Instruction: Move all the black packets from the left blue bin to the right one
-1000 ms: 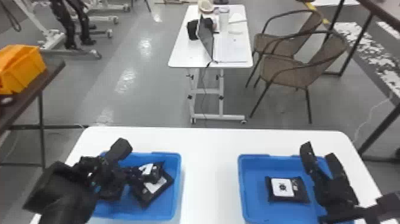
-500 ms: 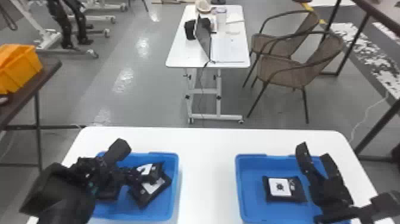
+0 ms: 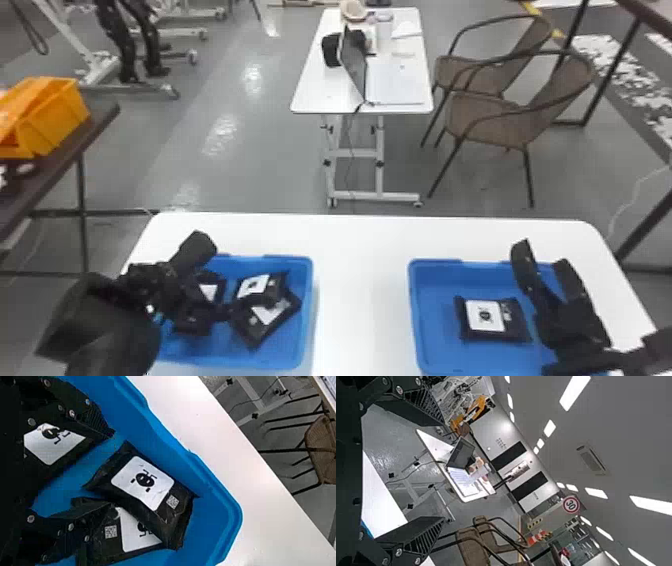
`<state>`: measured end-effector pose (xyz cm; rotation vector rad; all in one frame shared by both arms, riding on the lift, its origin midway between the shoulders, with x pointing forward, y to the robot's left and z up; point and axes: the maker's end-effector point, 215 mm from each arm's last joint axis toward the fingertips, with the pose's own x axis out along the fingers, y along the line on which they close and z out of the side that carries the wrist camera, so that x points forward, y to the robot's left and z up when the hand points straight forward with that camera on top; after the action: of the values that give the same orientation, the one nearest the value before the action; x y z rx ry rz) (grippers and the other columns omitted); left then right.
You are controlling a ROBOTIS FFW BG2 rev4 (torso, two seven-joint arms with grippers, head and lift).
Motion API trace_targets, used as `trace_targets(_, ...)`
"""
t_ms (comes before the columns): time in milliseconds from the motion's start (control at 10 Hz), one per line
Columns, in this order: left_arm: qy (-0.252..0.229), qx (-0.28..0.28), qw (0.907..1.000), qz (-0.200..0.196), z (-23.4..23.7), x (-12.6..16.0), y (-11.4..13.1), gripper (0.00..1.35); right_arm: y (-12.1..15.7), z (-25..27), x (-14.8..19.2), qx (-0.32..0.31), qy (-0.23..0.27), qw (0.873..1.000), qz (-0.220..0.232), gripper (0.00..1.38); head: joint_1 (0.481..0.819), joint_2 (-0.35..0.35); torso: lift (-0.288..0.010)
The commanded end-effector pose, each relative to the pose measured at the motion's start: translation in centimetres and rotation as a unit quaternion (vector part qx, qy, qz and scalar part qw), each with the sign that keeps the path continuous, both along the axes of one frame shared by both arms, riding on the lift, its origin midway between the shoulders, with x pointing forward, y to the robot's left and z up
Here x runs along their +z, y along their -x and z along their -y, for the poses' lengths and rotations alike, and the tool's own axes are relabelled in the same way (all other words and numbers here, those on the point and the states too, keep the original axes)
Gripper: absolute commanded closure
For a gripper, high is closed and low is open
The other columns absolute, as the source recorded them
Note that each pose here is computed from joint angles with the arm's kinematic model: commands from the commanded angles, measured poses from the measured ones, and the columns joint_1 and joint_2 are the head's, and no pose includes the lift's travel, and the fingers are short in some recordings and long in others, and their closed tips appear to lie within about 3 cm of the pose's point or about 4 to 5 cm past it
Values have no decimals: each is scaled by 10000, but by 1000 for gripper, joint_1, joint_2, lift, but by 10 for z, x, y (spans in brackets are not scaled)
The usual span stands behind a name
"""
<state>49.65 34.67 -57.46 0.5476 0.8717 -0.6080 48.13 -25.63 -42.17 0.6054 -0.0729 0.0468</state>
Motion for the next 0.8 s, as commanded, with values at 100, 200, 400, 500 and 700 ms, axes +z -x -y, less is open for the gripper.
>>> trace_targets(100,46,14,10000,-59,6,3,-4,-1,0,-2,0,13,-37,10000,1,177,695,104,0)
trace_targets(200,38,11,10000,-83,11,5,-5,-1,0,-2,0,10,-44,10000,2,177,695,103,0)
trace_targets(400,288,50,9995,-91,25,21,-9,-1,-1,-2,2,8,-57,10000,31,177,695,87,0)
trace_targets(500,277,121,9995,32,26,42,-14,-1,-2,-3,3,20,-61,10000,41,177,695,78,0)
trace_targets(700,348,255,9989,162,27,61,-22,-1,-2,-4,2,22,-78,10000,26,177,695,75,0)
